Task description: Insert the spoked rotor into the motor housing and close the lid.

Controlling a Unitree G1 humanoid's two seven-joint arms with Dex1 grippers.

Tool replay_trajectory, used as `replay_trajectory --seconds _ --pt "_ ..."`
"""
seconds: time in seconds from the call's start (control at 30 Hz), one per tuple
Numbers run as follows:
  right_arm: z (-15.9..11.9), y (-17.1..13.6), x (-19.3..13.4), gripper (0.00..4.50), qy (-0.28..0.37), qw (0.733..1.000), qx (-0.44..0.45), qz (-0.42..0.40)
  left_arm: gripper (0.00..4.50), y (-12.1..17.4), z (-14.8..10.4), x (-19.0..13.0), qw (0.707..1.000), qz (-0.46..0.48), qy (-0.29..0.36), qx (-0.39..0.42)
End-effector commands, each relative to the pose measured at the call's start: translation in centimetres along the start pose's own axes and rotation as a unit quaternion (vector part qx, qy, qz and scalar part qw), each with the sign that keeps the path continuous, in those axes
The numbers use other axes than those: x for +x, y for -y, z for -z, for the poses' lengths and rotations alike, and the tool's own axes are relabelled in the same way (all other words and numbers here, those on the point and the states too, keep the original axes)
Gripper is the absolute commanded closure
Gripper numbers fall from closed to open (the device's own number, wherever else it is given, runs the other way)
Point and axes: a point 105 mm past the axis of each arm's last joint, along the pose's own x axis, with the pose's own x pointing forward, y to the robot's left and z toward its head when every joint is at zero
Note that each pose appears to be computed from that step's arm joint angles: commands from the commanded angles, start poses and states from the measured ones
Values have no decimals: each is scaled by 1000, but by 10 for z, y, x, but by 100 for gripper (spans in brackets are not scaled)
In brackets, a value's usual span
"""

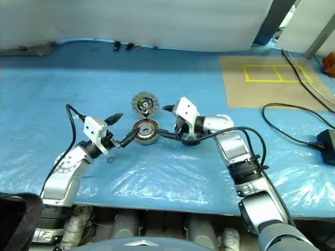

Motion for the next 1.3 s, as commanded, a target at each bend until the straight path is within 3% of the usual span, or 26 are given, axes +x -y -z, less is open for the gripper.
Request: replay_trajectory --seconds 0.03,0.53,0.8,1.07,1.3 --pt "-12 5 2 2 27 1000 -4 -5 0 2 -23 -4 999 18 37 14" --pt "-12 3 -3 2 19 998 5 -58 0 -2 -17 -27 999 -3 33 2" --pt "-13 4 -9 2 0 997 5 -81 0 3 3 -43 1000 -25 -5 -12" --pt "-20 -4 19 2 -27 993 -19 -116 0 2 -3 -56 999 -51 1 -13" --pt "-7 -16 47 2 -93 979 -48 -177 0 7 -14 -78 999 -48 -10 -7"
